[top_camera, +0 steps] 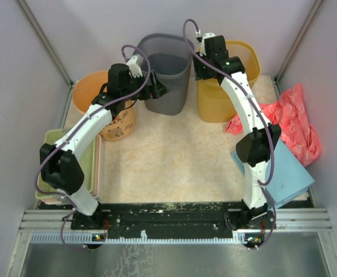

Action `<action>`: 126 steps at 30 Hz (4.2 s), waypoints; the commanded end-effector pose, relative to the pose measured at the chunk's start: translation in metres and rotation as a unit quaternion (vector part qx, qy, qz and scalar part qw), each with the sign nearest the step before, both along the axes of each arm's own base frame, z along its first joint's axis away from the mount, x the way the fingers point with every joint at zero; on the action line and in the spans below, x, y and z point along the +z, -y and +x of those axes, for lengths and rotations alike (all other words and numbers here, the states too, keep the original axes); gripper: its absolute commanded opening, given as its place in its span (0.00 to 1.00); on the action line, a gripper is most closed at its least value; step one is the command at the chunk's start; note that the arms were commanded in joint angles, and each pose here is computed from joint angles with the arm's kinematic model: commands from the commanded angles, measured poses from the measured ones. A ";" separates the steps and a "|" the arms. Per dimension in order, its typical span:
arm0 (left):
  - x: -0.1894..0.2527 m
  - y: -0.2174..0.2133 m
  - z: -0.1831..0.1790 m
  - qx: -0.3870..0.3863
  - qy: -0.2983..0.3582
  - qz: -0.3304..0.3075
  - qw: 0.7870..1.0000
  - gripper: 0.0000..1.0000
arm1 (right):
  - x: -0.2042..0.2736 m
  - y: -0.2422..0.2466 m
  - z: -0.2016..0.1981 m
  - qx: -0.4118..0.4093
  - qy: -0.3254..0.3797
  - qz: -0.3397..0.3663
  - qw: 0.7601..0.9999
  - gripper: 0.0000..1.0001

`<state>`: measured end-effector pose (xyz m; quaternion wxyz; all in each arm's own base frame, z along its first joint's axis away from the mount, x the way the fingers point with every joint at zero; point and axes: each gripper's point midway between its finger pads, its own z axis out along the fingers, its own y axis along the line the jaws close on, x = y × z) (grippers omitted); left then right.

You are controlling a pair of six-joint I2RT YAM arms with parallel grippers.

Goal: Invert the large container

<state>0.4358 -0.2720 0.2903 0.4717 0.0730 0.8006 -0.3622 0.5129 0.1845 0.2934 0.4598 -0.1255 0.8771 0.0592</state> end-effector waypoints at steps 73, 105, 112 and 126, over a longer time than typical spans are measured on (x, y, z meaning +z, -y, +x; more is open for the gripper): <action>-0.042 -0.082 -0.258 0.062 -0.165 -0.154 0.972 0.99 | -0.062 0.010 -0.238 0.055 -0.082 0.297 0.950 0.08; 0.145 0.017 -0.202 -0.168 0.012 -0.243 0.955 0.99 | -0.122 0.017 -0.218 -0.047 -0.159 0.467 0.868 0.09; 0.117 0.055 -0.195 -0.200 -0.018 -0.235 0.951 0.99 | -0.136 0.028 -0.216 -0.087 -0.160 0.446 0.876 0.29; 0.143 -0.010 -0.161 -0.025 0.068 -0.039 0.997 0.99 | -0.066 0.123 -0.240 -0.177 -0.027 0.199 0.963 0.56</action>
